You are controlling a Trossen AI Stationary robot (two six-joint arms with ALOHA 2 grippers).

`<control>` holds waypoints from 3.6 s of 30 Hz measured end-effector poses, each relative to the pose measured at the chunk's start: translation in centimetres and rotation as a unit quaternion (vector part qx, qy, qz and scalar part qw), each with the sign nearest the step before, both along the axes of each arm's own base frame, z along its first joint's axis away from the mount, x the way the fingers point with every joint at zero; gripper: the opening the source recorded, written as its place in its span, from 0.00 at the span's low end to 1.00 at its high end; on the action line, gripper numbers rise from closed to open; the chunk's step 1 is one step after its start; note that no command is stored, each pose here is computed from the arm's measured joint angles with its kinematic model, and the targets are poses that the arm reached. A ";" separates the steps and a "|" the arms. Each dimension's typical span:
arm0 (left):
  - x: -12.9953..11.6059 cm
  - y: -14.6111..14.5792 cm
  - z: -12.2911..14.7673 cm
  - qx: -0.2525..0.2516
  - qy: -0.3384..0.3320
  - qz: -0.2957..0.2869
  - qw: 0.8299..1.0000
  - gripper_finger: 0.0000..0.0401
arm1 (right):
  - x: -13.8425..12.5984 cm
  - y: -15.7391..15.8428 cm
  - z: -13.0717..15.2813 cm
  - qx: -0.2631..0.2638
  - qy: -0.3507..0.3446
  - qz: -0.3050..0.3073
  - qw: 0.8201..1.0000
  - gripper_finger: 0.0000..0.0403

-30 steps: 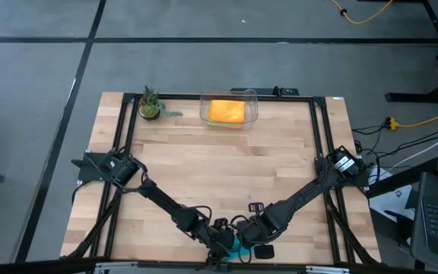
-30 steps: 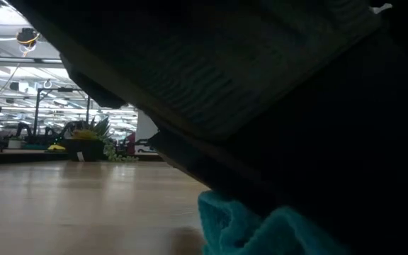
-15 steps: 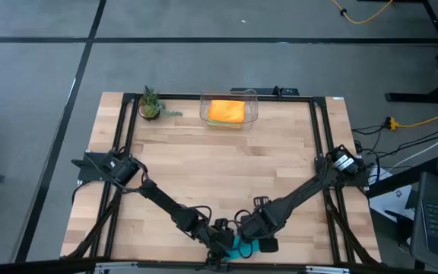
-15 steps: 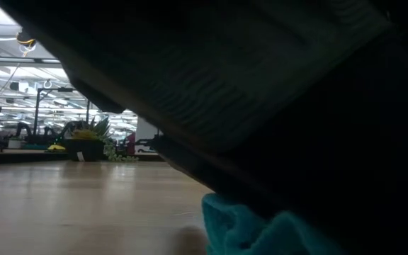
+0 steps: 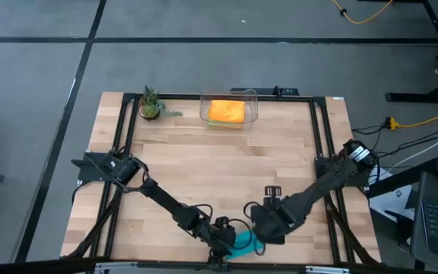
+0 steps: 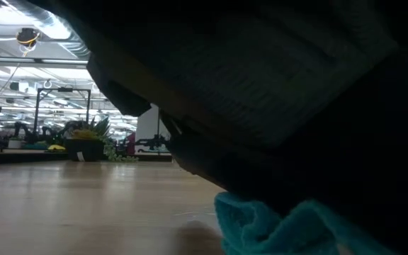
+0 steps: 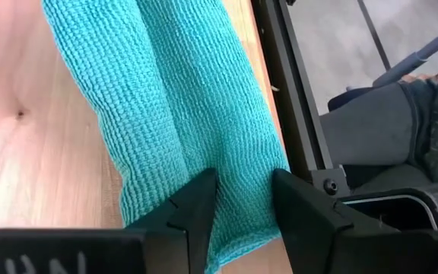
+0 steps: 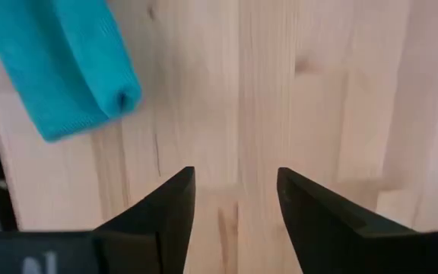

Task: Fold microfiber towels
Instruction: Put the folded blue microfiber cloth into the transparent bin

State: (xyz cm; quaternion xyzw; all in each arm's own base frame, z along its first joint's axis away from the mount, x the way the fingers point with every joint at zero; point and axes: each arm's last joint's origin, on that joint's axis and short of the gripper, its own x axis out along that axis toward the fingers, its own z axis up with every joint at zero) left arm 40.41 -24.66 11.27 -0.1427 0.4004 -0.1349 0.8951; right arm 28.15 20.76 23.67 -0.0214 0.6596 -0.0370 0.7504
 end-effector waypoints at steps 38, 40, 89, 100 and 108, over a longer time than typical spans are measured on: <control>4.2 8.5 0.1 -0.037 0.013 0.099 0.994 0.33 | -5.8 5.8 -6.7 -0.084 -0.218 0.031 0.972 0.54; 4.3 9.0 0.1 -0.037 0.012 0.104 0.994 0.33 | -5.5 4.9 -7.5 -0.096 -0.216 0.021 0.971 0.59; 4.7 10.9 0.9 -0.074 0.030 0.097 0.992 0.33 | -1.2 -2.7 -12.2 -0.008 -0.104 0.148 0.983 0.23; 1.5 12.0 8.8 -0.023 0.047 0.075 0.996 0.33 | -1.3 -2.8 -12.2 -0.022 -0.112 0.118 0.986 0.06; -3.1 11.6 14.8 0.039 0.053 0.096 0.993 0.33 | -0.7 -4.2 -12.3 -0.067 -0.122 0.070 0.988 0.06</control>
